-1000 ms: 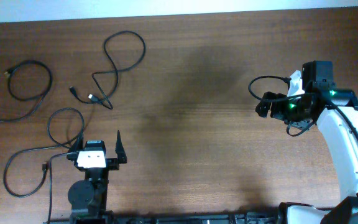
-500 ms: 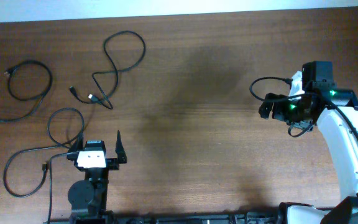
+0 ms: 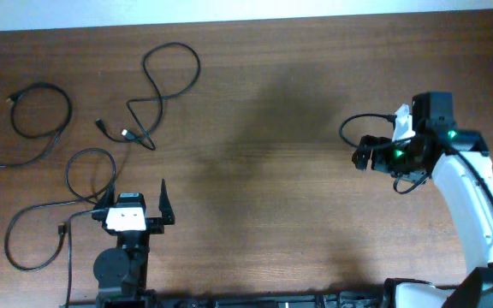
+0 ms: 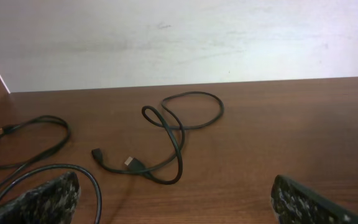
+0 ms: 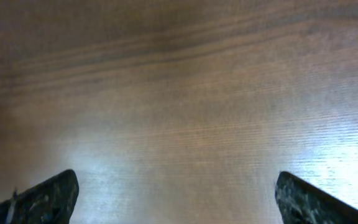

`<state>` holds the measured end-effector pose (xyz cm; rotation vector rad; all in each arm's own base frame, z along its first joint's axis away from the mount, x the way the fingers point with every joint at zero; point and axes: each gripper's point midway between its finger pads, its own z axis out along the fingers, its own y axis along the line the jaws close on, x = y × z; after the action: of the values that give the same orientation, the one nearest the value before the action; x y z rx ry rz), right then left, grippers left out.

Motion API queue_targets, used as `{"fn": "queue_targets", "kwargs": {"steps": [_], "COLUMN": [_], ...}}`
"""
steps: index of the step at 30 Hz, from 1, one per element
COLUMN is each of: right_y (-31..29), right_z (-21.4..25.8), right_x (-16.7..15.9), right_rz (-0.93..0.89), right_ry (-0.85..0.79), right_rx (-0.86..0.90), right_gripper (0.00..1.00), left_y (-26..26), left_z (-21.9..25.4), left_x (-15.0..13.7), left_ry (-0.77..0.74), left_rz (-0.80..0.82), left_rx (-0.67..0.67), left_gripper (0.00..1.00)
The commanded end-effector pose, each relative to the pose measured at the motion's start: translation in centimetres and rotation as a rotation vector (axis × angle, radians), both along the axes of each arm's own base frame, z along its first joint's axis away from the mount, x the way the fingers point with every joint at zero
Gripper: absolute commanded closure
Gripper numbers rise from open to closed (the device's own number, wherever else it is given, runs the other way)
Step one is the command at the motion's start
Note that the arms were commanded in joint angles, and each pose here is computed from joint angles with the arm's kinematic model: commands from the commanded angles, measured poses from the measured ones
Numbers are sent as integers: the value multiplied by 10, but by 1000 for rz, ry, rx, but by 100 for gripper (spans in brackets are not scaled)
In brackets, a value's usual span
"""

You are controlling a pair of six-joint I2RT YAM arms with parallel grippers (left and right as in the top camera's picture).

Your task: Untangle cables

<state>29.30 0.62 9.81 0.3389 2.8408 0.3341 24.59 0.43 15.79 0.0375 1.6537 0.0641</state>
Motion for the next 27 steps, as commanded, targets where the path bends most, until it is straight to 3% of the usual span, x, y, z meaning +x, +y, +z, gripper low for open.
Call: {"fn": "queue_targets", "kwargs": {"steps": [1, 8, 17, 23, 27], "right_y": [2, 2, 7, 9, 9], "right_z": [3, 22, 88, 116, 111], "right_x": [-7, -16, -46, -49, -49], "right_rz": [12, 11, 14, 19, 20], "right_ry": [-116, -459, -972, -1228, -1284], "right_rx": [-11, -51, -111, -138, -148], "right_gripper": [1, 1, 1, 1, 1], "left_y": [-3, -3, -3, -3, -3], "left_z": [-2, -2, -2, -2, -2], "left_x": [0, 0, 0, 0, 0], "left_ry": [-4, -4, -4, -4, -4], "left_rz": [-16, -16, -16, -16, -16], "left_rx": [15, 15, 15, 15, 15], "left_gripper": [1, 1, 1, 1, 1]}}
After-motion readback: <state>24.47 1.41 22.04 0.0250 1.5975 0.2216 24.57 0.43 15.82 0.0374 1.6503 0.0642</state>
